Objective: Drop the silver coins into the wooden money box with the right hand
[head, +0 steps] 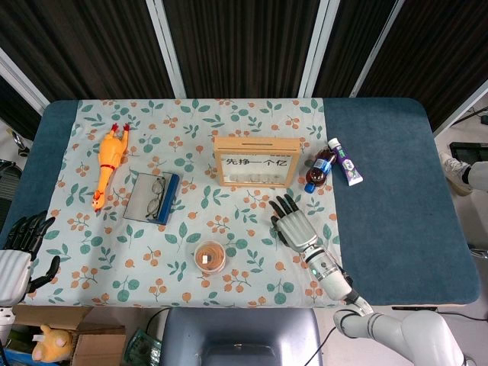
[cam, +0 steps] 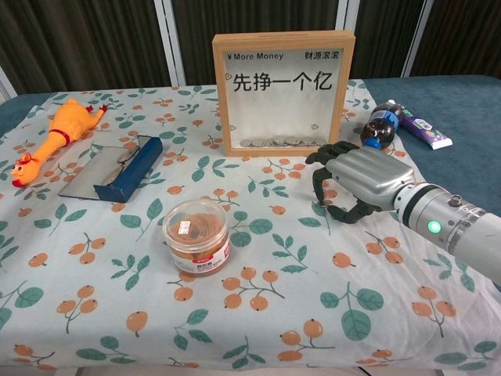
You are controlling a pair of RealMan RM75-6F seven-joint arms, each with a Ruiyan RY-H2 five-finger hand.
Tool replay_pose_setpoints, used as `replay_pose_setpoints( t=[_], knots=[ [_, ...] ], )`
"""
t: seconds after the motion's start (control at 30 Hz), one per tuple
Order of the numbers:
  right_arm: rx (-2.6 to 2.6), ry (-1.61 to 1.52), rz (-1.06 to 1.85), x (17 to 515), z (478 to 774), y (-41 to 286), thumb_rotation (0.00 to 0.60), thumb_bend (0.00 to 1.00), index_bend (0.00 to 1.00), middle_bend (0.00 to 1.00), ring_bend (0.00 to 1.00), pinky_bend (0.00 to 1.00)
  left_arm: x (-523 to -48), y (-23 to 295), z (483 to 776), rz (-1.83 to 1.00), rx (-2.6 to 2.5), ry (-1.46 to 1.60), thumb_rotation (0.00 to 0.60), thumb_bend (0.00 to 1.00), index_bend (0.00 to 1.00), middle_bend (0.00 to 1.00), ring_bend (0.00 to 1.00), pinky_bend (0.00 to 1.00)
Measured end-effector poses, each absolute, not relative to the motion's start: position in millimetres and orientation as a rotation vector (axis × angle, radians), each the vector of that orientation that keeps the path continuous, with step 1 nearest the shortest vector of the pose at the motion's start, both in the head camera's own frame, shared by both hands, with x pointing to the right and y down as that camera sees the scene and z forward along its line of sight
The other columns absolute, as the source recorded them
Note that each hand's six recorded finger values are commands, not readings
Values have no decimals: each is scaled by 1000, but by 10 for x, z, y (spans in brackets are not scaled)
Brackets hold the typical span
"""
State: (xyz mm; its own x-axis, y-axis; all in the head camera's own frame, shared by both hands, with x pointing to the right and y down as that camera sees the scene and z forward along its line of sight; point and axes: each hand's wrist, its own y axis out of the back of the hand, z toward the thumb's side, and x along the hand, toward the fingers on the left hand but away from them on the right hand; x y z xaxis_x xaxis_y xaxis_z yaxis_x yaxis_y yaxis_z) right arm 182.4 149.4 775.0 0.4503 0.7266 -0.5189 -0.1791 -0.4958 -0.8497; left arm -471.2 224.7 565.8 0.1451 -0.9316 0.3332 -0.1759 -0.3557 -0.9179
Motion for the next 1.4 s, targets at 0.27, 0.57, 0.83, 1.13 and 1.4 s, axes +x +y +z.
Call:
replay_pose_setpoints(
  t=[0.27,0.57,0.83,1.13,1.4],
  knots=[
    [-1752,-476,1198,1793,7754,1480,600,530,633,220,20,120,-4711,2249,5653,-1271,-1676,1082,600,455,0,0,0,0],
    [-1763,-506,1182,1754,7721,1452,600,535,648,224,39,133,-4707,2247,5641,-1261,-1679,1085,600,454,0,0,0,0],
    [-1768,-511,1164,1710,7708,1454,600,610,684,247,53,146,-4704,2246,5641,-1256,-1681,1085,600,453,0,0,0,0],
    [-1764,-530,1158,1699,7689,1433,600,616,705,257,63,152,-4709,2246,5637,-1257,-1679,1087,600,454,0,0,0,0],
    [-1755,-658,1080,1674,7419,1237,600,616,708,260,65,155,-4712,2241,5642,-1261,-1677,1090,600,454,0,0,0,0]
  ],
)
